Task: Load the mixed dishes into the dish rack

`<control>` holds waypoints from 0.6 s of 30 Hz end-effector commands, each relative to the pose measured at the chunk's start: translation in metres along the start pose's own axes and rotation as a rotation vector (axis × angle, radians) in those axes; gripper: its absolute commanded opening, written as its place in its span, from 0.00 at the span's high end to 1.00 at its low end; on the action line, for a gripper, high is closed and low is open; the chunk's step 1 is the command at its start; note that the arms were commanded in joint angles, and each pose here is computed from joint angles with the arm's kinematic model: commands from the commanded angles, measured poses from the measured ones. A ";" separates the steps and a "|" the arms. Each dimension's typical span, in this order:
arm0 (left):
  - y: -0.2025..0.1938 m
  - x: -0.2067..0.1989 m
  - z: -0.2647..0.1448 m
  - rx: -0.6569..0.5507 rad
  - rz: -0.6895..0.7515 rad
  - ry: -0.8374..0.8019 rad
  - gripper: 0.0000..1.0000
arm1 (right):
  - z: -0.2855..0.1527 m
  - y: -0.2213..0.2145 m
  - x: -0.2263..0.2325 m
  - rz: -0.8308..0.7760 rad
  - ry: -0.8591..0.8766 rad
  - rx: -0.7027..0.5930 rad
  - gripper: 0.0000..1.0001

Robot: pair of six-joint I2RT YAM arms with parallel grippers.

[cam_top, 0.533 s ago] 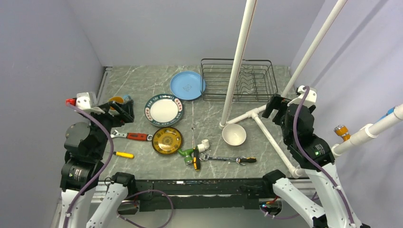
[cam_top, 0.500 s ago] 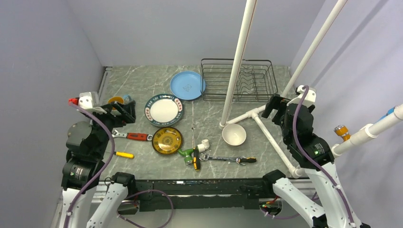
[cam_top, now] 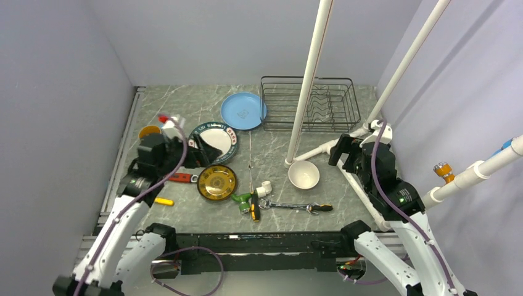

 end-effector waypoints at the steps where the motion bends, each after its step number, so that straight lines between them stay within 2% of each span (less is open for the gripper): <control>1: -0.030 -0.055 0.025 0.107 -0.059 -0.283 0.01 | -0.005 0.007 0.008 0.054 0.067 -0.046 0.00; 6: -0.076 -0.094 0.056 0.168 -0.087 -0.294 0.01 | -0.007 0.007 0.008 0.063 0.078 -0.059 0.00; 11: -0.107 -0.129 0.086 0.191 -0.048 -0.168 0.09 | -0.009 0.002 0.009 0.074 0.102 -0.049 0.00; 13: -0.120 -0.135 0.098 0.196 -0.036 -0.091 0.08 | -0.010 0.001 0.010 0.077 0.113 -0.047 0.00; 18: -0.143 -0.150 0.128 0.211 -0.081 -0.011 0.09 | -0.013 -0.002 0.010 0.083 0.133 -0.042 0.00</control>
Point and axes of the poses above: each gripper's point midway between its finger pads, its own z axis out along the fingers, its own x axis along the line the jaws close on, y = z × x, the point moved 4 cm from there along -z, back along the fingers, and after that the axes turned 3 degrees about z, right-handed, at the moved point
